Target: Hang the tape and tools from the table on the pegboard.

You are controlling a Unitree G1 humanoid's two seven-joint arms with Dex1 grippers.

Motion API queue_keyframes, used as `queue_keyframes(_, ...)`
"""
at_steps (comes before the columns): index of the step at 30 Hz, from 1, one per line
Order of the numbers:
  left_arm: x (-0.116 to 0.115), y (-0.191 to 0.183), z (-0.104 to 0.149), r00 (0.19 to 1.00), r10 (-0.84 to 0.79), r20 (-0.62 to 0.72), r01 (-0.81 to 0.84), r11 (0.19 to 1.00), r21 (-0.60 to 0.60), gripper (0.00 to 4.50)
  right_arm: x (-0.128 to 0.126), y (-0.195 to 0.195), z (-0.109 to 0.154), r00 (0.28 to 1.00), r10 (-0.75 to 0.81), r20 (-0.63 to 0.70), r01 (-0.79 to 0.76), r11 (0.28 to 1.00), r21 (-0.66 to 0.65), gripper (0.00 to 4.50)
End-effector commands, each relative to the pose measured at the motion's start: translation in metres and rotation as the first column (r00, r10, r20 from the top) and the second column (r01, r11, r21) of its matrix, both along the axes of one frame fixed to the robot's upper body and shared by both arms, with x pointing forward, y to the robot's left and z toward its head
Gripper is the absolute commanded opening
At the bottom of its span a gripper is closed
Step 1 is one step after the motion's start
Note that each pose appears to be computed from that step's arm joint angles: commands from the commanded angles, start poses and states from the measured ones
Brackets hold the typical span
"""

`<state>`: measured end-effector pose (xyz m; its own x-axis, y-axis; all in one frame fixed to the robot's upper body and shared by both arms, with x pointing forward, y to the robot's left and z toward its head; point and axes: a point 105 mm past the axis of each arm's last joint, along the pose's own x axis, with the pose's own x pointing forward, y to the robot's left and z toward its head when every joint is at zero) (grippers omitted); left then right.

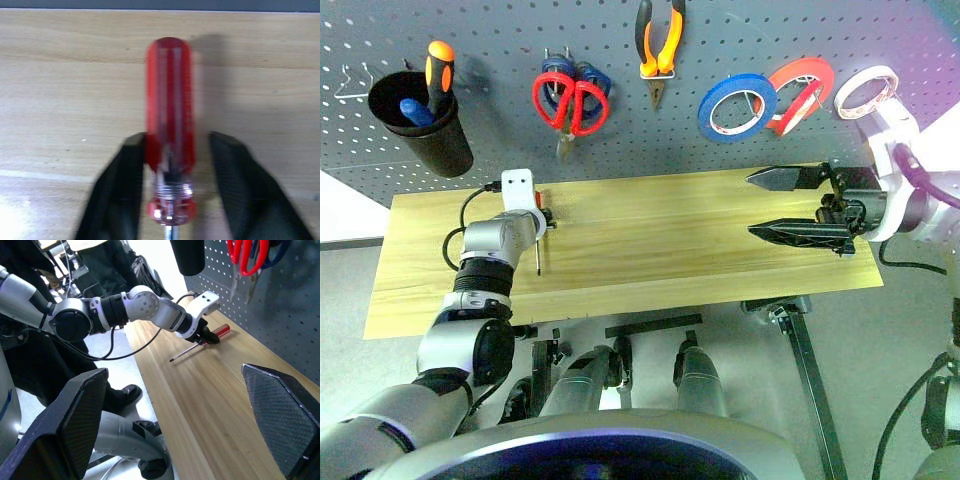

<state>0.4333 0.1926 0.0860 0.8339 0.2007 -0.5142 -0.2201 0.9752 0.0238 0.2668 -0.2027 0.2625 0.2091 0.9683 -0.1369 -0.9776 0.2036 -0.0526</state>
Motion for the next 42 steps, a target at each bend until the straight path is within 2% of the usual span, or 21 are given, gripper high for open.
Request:
queue_keyframes(1, -0.003, 0.001, -0.001, 0.999, 0.031, -0.008, -0.031, 0.999, -0.020, 0.90, -0.006, -0.001, 0.012, 0.999, 0.005, 0.047, -0.004, 1.000, -0.004, 4.50)
queue_keyframes(8, -0.011, -0.003, -0.004, 0.999, 0.006, -0.045, -0.007, 1.000, -0.025, 0.90, -0.005, -0.001, 0.012, 0.999, 0.011, 0.043, -0.011, 1.000, 0.001, 4.50)
queue_keyframes(11, -0.023, -0.004, -0.004, 0.998, -0.017, -0.068, 0.018, 1.000, 0.004, 0.90, -0.004, -0.001, 0.012, 0.999, 0.015, 0.041, -0.015, 1.000, 0.008, 4.50)
queue_keyframes(16, -0.049, -0.010, -0.010, 0.992, -0.084, -0.097, 0.079, 0.995, -0.059, 0.90, -0.002, -0.002, 0.012, 0.999, 0.016, 0.040, -0.016, 1.000, 0.009, 4.50)
queue_keyframes(19, -0.060, -0.012, -0.007, 0.988, -0.122, -0.089, 0.120, 0.992, -0.033, 0.90, -0.001, -0.003, 0.012, 0.999, 0.017, 0.039, -0.017, 1.000, 0.009, 4.50)
queue_keyframes(23, -0.070, -0.023, 0.003, 0.980, -0.193, -0.046, 0.193, 0.981, -0.001, 0.90, 0.002, -0.004, 0.011, 0.999, 0.016, 0.037, -0.017, 1.000, 0.012, 4.50)
queue_keyframes(27, -0.077, -0.034, 0.020, 0.964, -0.261, 0.055, 0.260, 0.965, 0.027, 0.90, 0.003, -0.004, 0.010, 0.999, 0.022, 0.037, -0.023, 1.000, 0.011, 4.50)
queue_keyframes(30, -0.081, -0.035, 0.022, 0.958, -0.279, 0.062, 0.276, 0.960, 0.052, 0.90, 0.004, -0.005, 0.010, 0.999, 0.022, 0.036, -0.023, 1.000, 0.012, 4.50)
queue_keyframes(34, -0.084, -0.044, 0.050, 0.913, -0.365, 0.181, 0.339, 0.927, 0.159, 0.90, 0.006, -0.008, 0.010, 0.999, 0.016, 0.035, -0.017, 1.000, 0.011, 4.50)
queue_keyframes(39, -0.086, -0.052, 0.070, 0.866, -0.407, 0.290, 0.360, 0.911, 0.203, 0.90, 0.008, -0.010, 0.009, 0.999, 0.011, 0.035, -0.012, 1.000, 0.008, 4.50)
queue_keyframes(42, -0.088, -0.053, 0.073, 0.850, -0.424, 0.313, 0.365, 0.902, 0.230, 0.90, 0.009, -0.012, 0.009, 0.999, 0.005, 0.036, -0.005, 1.000, 0.009, 4.50)
